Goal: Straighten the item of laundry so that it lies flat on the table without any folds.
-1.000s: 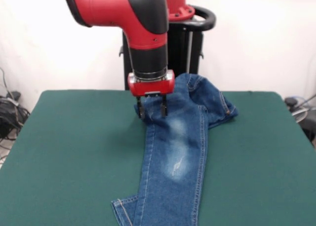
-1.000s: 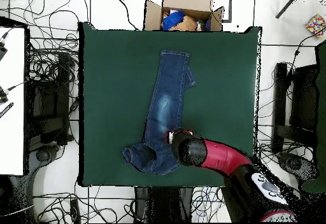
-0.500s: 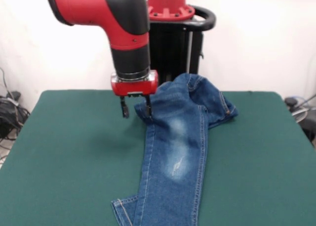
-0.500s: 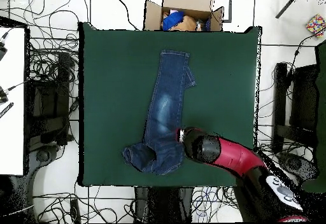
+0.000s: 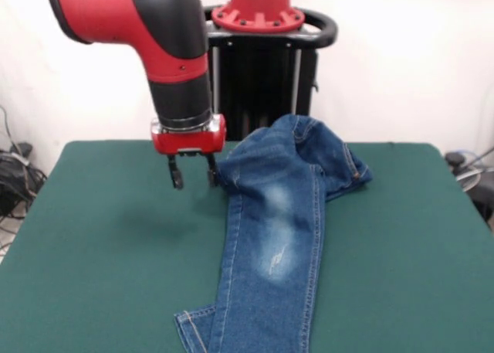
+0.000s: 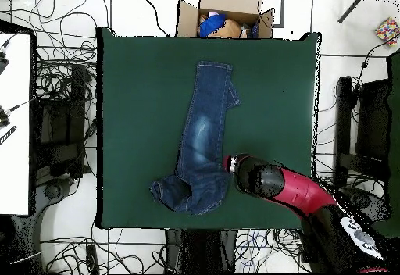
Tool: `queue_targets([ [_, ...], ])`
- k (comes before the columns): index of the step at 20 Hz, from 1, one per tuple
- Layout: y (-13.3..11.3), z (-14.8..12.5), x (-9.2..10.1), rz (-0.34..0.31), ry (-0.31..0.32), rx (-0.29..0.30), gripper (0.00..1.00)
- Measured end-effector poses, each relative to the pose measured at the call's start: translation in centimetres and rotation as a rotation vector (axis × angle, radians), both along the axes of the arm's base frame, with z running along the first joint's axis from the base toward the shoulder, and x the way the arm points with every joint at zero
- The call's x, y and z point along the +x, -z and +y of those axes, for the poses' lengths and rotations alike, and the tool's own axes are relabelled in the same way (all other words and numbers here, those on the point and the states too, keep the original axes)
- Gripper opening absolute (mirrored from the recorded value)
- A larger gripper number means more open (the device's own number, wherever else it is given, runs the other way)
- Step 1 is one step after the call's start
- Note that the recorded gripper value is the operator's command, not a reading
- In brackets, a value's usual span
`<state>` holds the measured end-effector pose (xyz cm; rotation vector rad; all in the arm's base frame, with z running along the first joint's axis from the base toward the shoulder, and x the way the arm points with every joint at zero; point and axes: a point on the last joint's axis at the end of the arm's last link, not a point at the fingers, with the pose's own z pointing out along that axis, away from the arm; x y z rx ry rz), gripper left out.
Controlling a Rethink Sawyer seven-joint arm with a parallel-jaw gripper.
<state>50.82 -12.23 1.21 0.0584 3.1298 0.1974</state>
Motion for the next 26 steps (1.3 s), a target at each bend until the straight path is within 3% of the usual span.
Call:
queue_targets([
  [10,2.2,3.1,-1.3,0.021,-0.023,0.122,1.0],
  [19,2.1,6.1,-2.9,0.03,-0.018,0.261,1.0],
  [26,1.9,6.3,-3.4,0.029,-0.001,0.313,1.0],
])
